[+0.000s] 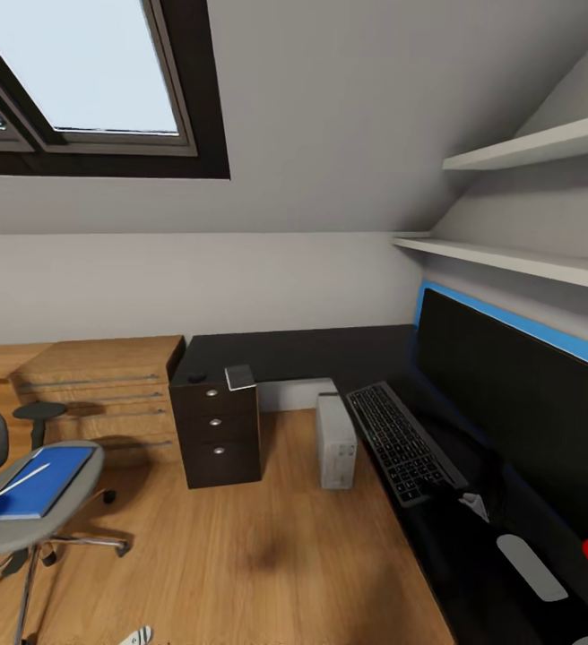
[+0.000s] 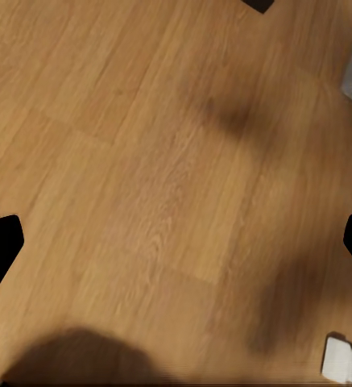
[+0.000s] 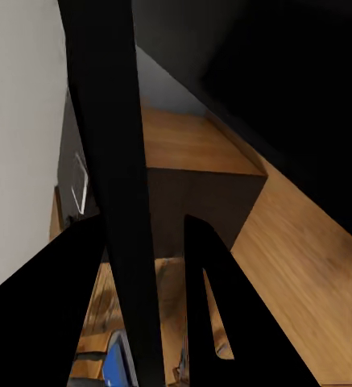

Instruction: In the bedroom, organize the workspace by keeping the computer under the desk, ensuring the monitor is on the desk, placing the keyboard on the desk next to the monitor, placing the mouse on the desk next to the keyboard, moving the folder from the swivel chair onto the desk next to the mouse, stacking the notebook on top of the folder with the pen on top of the notebook, and positioning the swivel chair next to the desk.

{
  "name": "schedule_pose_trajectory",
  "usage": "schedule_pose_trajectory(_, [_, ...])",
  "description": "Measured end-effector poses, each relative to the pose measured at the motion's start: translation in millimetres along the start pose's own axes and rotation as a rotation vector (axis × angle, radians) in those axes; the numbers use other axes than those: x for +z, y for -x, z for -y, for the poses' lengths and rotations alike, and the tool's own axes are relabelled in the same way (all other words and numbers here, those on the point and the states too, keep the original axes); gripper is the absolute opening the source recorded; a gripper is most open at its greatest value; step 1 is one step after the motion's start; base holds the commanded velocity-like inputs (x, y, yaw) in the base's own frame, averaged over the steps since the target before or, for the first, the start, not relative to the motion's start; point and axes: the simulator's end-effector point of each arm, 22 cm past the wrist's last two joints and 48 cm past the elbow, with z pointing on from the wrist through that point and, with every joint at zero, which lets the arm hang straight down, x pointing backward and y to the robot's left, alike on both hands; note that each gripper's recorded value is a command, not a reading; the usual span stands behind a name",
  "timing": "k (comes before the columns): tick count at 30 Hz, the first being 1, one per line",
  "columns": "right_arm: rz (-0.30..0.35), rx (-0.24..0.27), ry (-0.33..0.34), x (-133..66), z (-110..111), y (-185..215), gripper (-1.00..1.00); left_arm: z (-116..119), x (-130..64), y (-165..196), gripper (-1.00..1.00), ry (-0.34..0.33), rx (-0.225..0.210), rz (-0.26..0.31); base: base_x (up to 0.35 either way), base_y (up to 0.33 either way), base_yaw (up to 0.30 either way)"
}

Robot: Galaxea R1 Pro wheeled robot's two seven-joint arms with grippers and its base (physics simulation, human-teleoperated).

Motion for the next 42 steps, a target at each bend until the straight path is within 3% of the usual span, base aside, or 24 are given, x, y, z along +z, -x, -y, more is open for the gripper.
schedule_pose_trajectory(19, [-0.002,0.019,-0.052,-2.0,25.8,-3.6,-1.00,0.1,-0.2,0.1,1.00,0.000,0.000,0.000,-0.016,-0.035,-0.001])
schedule_pose_trajectory(42, [-0.011,0.017,-0.055,-0.8,26.8,-8.6,-1.00,-0.1,-0.2,0.5,1.00,0.000,0.000,0.002,-0.040,-0.075,0.000])
